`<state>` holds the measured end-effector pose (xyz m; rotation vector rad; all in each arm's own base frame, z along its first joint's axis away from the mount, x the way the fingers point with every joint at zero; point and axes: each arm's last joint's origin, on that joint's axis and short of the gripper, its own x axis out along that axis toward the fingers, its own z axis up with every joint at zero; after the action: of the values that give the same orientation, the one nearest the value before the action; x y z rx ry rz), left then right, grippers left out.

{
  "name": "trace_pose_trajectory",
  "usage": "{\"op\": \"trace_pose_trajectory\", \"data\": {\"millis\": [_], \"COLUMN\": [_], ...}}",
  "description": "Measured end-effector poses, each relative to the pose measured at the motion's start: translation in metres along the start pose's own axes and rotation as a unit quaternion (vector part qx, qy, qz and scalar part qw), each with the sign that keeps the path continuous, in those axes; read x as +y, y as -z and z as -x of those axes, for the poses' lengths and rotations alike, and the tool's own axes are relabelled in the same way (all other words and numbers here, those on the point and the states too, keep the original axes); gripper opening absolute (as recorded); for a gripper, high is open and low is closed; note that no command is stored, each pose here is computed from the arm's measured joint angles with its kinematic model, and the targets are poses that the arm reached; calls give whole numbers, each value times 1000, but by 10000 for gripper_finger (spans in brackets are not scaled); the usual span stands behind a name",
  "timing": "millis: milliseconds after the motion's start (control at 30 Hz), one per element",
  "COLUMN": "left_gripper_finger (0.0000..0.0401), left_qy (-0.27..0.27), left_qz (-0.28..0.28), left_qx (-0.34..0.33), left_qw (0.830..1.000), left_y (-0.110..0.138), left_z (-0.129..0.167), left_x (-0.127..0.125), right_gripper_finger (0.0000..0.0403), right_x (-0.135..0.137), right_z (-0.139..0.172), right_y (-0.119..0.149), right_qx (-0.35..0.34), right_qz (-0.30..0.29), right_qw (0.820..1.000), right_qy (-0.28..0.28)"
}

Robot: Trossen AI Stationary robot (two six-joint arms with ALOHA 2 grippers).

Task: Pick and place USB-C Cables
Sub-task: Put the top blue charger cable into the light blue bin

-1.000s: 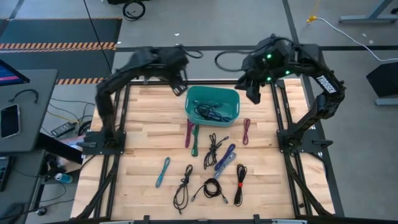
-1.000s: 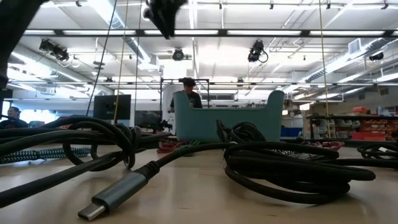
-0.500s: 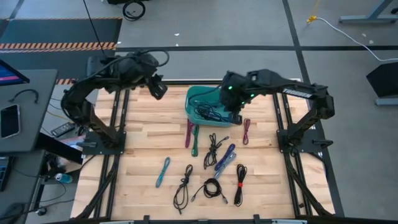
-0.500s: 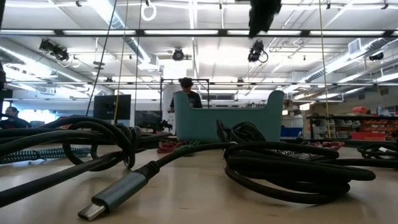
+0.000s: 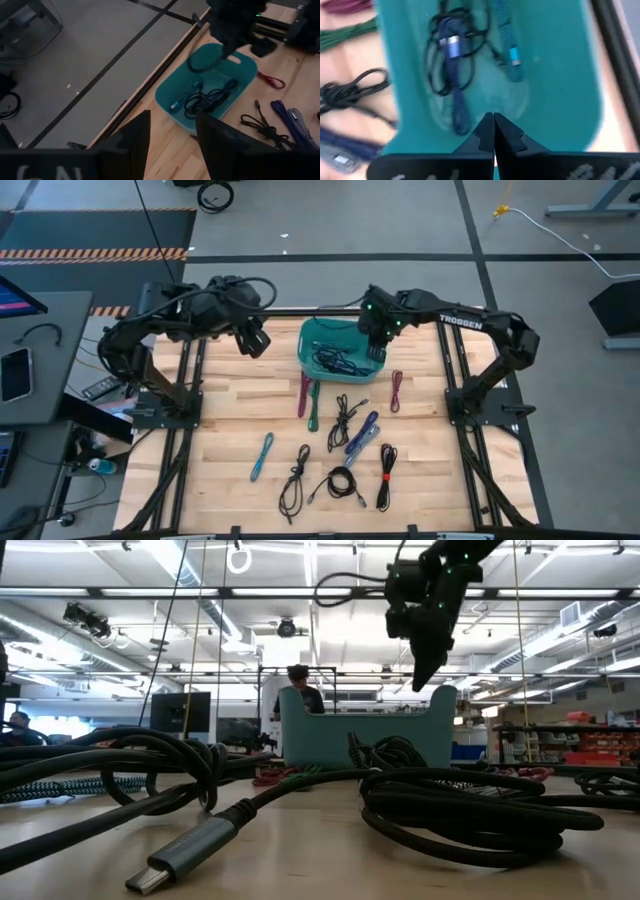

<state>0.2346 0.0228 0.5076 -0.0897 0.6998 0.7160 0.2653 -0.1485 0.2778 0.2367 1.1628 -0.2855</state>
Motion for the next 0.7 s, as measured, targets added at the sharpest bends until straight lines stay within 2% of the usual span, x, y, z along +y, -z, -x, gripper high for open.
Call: {"op": "trace_pose_trajectory", "data": {"millis": [133, 267, 467, 700], "left_gripper_finger": [164, 164, 164, 164], "left_qy": [3, 3, 3, 2], "left_qz": [-2, -2, -2, -2], "left_qx": [0, 0, 0, 0], "left_qw": [1000, 1000, 1000, 1000], "left_y": [0, 0, 0, 0], "left_z": [1, 1, 1, 1], "left_x": [-1, -1, -1, -1], "right_gripper_finger": [0, 0, 0, 0], "right_x": [-16, -26, -22, -24], "right_z": [2, 3, 1, -22], "right_y": [-1, -2, -4, -8], "right_qx": [-23, -43, -45, -20], "right_qz": [-15, -24, -12, -12], "right_qw": [1000, 999, 999, 999], "right_qy": [7, -11, -18, -29]}}
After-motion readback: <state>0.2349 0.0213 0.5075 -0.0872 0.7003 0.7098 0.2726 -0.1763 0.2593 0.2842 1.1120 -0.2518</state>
